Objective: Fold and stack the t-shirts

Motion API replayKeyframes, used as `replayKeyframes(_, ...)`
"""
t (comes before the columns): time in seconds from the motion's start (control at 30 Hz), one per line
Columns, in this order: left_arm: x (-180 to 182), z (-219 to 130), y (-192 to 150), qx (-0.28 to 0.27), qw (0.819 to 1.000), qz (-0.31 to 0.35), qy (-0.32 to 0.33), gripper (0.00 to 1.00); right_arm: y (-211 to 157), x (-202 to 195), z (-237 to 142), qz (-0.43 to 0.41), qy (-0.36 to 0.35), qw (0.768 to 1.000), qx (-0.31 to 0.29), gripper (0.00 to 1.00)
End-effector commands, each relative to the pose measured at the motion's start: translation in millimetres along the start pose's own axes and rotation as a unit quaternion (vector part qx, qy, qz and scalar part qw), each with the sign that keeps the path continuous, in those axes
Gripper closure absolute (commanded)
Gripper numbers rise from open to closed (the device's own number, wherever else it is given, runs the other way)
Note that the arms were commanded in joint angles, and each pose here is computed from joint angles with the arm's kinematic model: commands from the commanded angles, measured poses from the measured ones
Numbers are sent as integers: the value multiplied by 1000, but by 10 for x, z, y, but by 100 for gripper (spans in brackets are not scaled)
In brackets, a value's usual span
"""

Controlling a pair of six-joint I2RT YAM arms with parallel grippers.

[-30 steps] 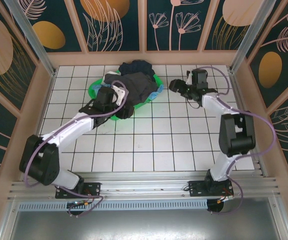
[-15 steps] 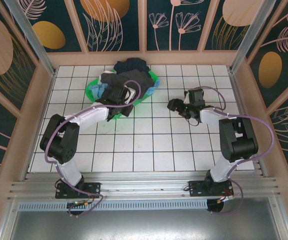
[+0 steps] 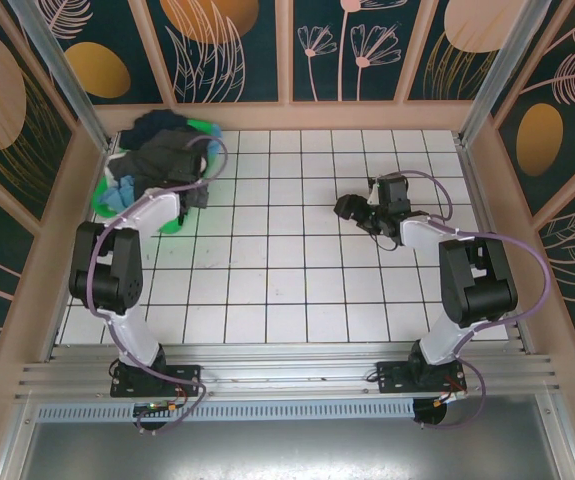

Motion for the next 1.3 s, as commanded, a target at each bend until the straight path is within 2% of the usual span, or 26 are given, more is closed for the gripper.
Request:
replayKeyframes(0.0,227,122,121,-2,998,-28,54,100,16,13,4,3,-3,1000,-9,27)
replayKeyframes(0.2,347,264,90,1,998,-40,48,100,41,29,-16,3,-12,1000,-11,27)
replayKeyframes(0.23,344,254,96,0,998,-39,43,97,51,38,-24,2,-13,1000,-12,27)
replayKeyframes(0.3,347,196,143,-7,998,-47,28,78,66,49,-39,0,-18,1000,-15,27)
replayKeyframes(0.37,358,76,221,-20,998,-56,4,53,91,72,-68,-2,-23,1000,-20,27)
replayKeyframes(0.43,389,-89,312,-40,996,-74,-16,36,111,110,-114,-7,-27,999,-28,27)
replayKeyframes(0.5,441,-296,411,-69,992,-98,-31,30,131,156,-173,-13,-31,999,-40,27)
replayKeyframes(0.57,521,-453,488,-86,987,-135,-17,27,133,183,-226,-17,-37,998,-50,27)
replayKeyframes(0.7,697,-473,622,-61,977,-197,51,15,106,239,-288,-29,-39,997,-64,28)
replayKeyframes(0.73,732,-386,635,-46,976,-207,60,16,93,248,-291,-32,-37,997,-64,29)
replayKeyframes(0.8,838,-179,666,-16,971,-235,51,23,72,249,-286,-34,-34,997,-61,29)
replayKeyframes(0.9,845,180,761,18,965,-262,-9,35,46,244,-272,-36,-31,997,-57,31)
replayKeyframes(1.0,786,424,822,35,963,-266,-24,37,37,259,-283,-40,-29,997,-55,31)
replayKeyframes(1.17,764,639,824,45,962,-269,-23,40,20,288,-360,-49,-19,997,-51,32)
replayKeyframes(1.2,762,654,848,45,962,-268,-25,44,25,309,-383,-54,-20,997,-51,32)
replayKeyframes(1.27,778,654,916,48,963,-266,-27,62,56,359,-470,-64,-23,996,-60,31)
Point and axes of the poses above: each hand's point on the last joint's axis, 136 mm out from that joint toward the fingers, its own z axis out along the fingers, its own x axis along the line the jaws close on, y = z × x, the point moved 10 cm from there along -z, back along the fingers, and after that the axes turned 5 degrees about z, right-handed, at the moved point
